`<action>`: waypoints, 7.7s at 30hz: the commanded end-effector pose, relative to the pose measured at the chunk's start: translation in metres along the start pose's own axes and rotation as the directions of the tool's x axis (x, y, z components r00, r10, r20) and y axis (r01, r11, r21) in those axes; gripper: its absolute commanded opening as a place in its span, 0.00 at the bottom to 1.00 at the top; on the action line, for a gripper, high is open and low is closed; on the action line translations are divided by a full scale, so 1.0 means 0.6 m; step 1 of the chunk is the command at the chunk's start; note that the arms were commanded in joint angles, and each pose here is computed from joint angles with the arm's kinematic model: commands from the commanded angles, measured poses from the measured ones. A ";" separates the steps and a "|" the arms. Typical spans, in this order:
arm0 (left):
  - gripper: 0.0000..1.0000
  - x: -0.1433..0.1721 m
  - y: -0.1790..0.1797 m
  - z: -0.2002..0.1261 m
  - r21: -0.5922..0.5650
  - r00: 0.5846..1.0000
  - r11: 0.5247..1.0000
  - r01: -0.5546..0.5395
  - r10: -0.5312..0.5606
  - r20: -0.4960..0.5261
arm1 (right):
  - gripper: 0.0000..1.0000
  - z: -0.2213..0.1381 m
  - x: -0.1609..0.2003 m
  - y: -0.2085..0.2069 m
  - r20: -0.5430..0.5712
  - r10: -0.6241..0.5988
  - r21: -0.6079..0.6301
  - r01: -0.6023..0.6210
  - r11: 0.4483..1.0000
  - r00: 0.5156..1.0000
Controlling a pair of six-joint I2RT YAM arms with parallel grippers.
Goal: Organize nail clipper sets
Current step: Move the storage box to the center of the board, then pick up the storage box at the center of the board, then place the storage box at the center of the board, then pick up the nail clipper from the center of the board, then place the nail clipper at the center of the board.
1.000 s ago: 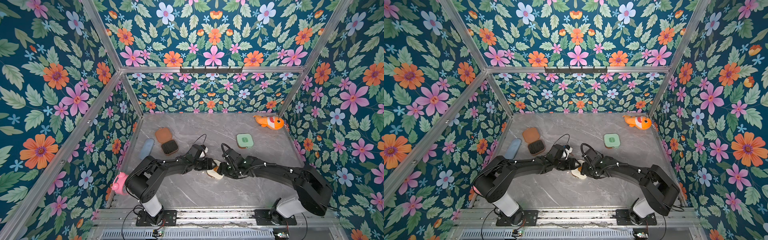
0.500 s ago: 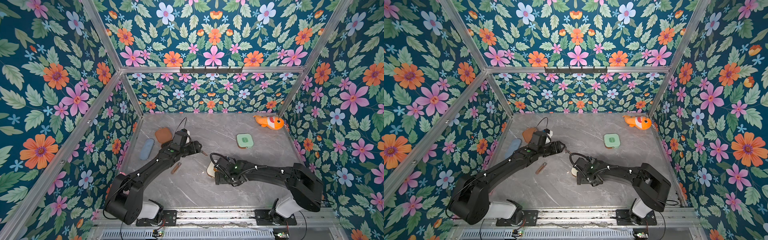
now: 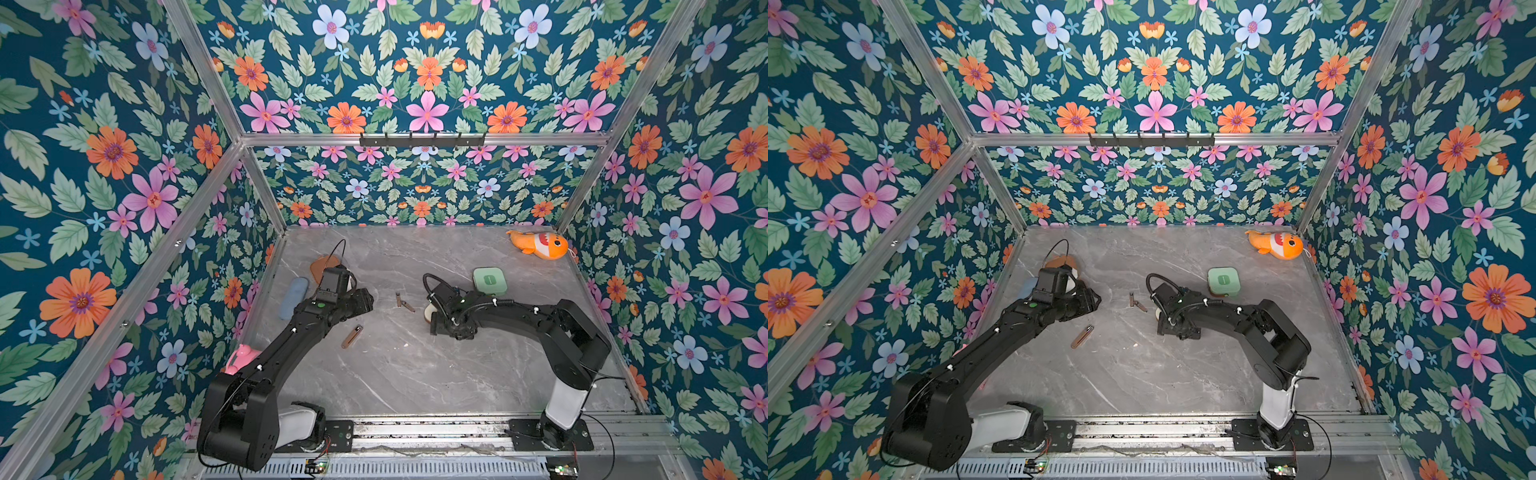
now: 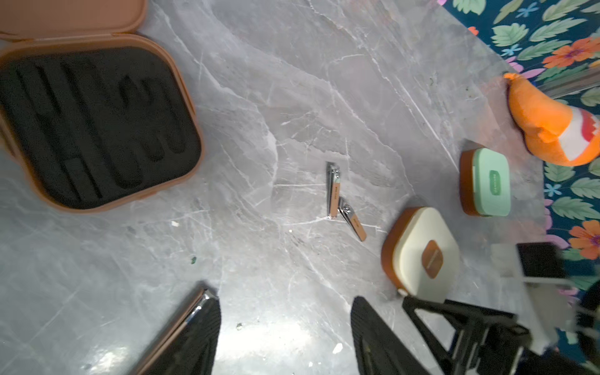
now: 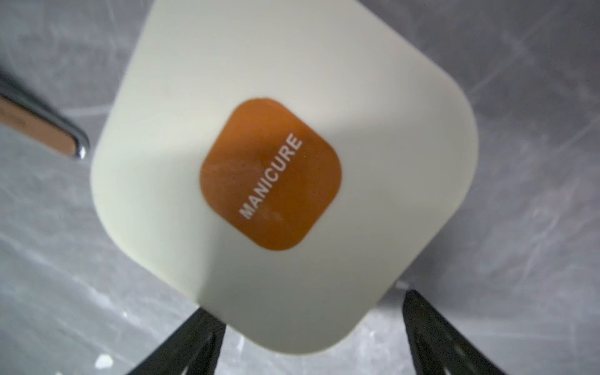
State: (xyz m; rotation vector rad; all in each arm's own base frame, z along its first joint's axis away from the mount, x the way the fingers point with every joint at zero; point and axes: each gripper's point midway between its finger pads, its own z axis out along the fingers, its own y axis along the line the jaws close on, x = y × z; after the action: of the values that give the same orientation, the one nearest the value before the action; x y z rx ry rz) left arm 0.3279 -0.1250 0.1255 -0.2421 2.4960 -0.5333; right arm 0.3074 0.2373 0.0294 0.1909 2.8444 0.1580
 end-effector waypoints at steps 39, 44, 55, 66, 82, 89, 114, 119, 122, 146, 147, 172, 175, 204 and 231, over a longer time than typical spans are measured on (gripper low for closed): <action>0.18 -0.070 0.264 0.129 -0.387 0.982 0.917 0.100 -0.154 -0.109 | 0.77 -0.189 -0.114 0.052 0.193 -0.125 -0.250 0.172 0.953 0.973; 0.04 -0.066 0.257 0.121 -0.370 0.982 0.923 0.107 -0.157 -0.108 | 0.77 -0.186 -0.107 0.044 0.191 -0.121 -0.247 0.167 0.955 0.974; 0.00 -0.070 0.163 0.044 -0.258 0.991 0.963 0.084 -0.107 -0.075 | 0.77 -0.201 -0.080 0.010 0.209 -0.104 -0.245 0.155 0.957 0.972; 0.00 0.079 0.016 0.006 -0.066 0.984 0.984 0.168 -0.172 -0.051 | 0.77 -0.193 -0.053 -0.015 0.198 -0.095 -0.245 0.143 0.959 0.975; 0.00 0.288 -0.027 0.032 0.027 0.934 0.938 0.345 -0.340 -0.107 | 0.76 -0.167 -0.034 -0.017 0.159 -0.081 -0.264 0.122 0.957 0.984; 0.26 0.316 -0.067 0.043 0.050 0.939 0.948 0.315 -0.304 -0.161 | 0.76 -0.167 -0.029 -0.030 0.164 -0.079 -0.246 0.118 0.962 0.983; 0.63 0.196 -0.113 -0.024 -0.047 0.994 0.997 -0.067 0.063 -0.087 | 1.00 -0.205 -0.040 -0.081 0.231 0.058 -0.266 0.006 0.964 0.971; 0.69 0.111 -0.022 -0.035 -0.146 0.991 0.981 -0.125 0.117 -0.064 | 0.98 -0.239 -0.017 -0.044 0.228 0.004 -0.427 0.096 0.899 0.974; 0.73 0.091 0.004 -0.022 -0.186 0.973 0.959 -0.216 0.197 -0.117 | 0.92 -0.246 -0.003 -0.032 0.203 -0.031 -0.471 0.125 0.873 0.979; 0.59 0.154 0.105 0.089 -0.272 0.914 0.923 -0.272 0.159 -0.374 | 0.66 -0.229 0.017 -0.019 0.136 -0.051 -0.508 0.114 0.854 0.989; 0.57 0.156 0.106 0.087 -0.277 0.915 0.924 -0.265 0.150 -0.374 | 0.65 -0.229 0.016 -0.018 0.136 -0.051 -0.510 0.114 0.853 0.989; 0.09 0.087 0.013 -0.034 -0.178 0.963 0.968 -0.176 0.131 -0.237 | 0.61 -0.205 0.034 -0.060 0.101 -0.026 -0.424 0.066 0.903 0.995; 0.09 0.077 -0.055 -0.045 -0.106 0.966 0.975 -0.193 0.170 -0.194 | 0.61 -0.195 0.035 -0.085 0.085 0.013 -0.380 0.021 0.925 0.996; 0.11 0.366 -0.425 0.197 0.148 0.846 0.912 -0.382 0.410 -0.341 | 0.89 -0.256 0.115 -0.304 0.174 0.363 -0.127 -0.344 0.930 0.916; 0.56 0.277 -0.267 0.063 0.025 0.947 0.967 -0.253 0.253 -0.199 | 0.73 -0.171 0.113 -0.165 -0.053 0.132 -0.224 -0.141 0.964 0.990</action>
State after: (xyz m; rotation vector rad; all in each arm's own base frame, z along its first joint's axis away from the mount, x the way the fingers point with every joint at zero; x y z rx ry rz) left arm 0.2237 -0.3459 0.0833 0.2193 2.6756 -0.4907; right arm 0.1920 0.1309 0.0956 0.3398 2.8385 0.4898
